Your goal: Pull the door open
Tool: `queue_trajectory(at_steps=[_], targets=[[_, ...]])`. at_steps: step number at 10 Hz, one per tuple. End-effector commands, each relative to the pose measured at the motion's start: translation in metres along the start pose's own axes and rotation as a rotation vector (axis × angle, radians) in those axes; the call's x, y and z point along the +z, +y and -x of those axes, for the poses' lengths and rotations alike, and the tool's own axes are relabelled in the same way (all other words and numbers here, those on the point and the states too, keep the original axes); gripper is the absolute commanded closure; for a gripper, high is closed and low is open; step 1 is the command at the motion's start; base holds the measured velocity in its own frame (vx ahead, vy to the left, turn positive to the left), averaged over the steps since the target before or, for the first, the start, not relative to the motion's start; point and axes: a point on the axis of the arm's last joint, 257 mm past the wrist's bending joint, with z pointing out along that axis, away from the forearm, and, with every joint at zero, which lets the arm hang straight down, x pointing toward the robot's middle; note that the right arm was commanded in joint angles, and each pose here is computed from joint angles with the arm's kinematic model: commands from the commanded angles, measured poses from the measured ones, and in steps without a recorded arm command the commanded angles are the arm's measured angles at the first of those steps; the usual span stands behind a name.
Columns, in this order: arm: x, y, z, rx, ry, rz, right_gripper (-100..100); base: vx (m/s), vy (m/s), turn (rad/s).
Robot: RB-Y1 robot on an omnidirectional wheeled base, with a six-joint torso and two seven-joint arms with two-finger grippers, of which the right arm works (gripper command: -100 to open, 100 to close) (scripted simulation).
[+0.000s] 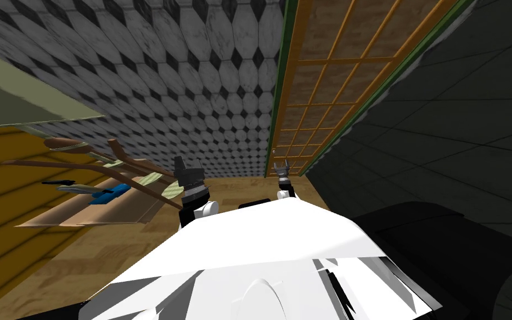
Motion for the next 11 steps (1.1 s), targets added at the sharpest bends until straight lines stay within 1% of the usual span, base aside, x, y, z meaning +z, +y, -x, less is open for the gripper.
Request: queue_trajectory(at_steps=[1,5,8,9,11], targets=[[-0.0033,-0.008,0.013,0.062,-0.028,-0.006,-100,0.067,-0.066,0.138],[-0.0152,-0.026,0.051,0.210,-0.112,-0.014,-100,0.076,-0.074,0.137],[-0.0237,-0.036,0.076,0.313,-0.169,-0.005,-100,0.078,-0.089,0.143],[-0.0253,-0.037,0.078,0.311,-0.175,-0.009,-100,0.056,-0.055,0.041],[-0.0320,-0.043,0.094,0.373,-0.214,0.000,-100,0.051,-0.047,0.094]])
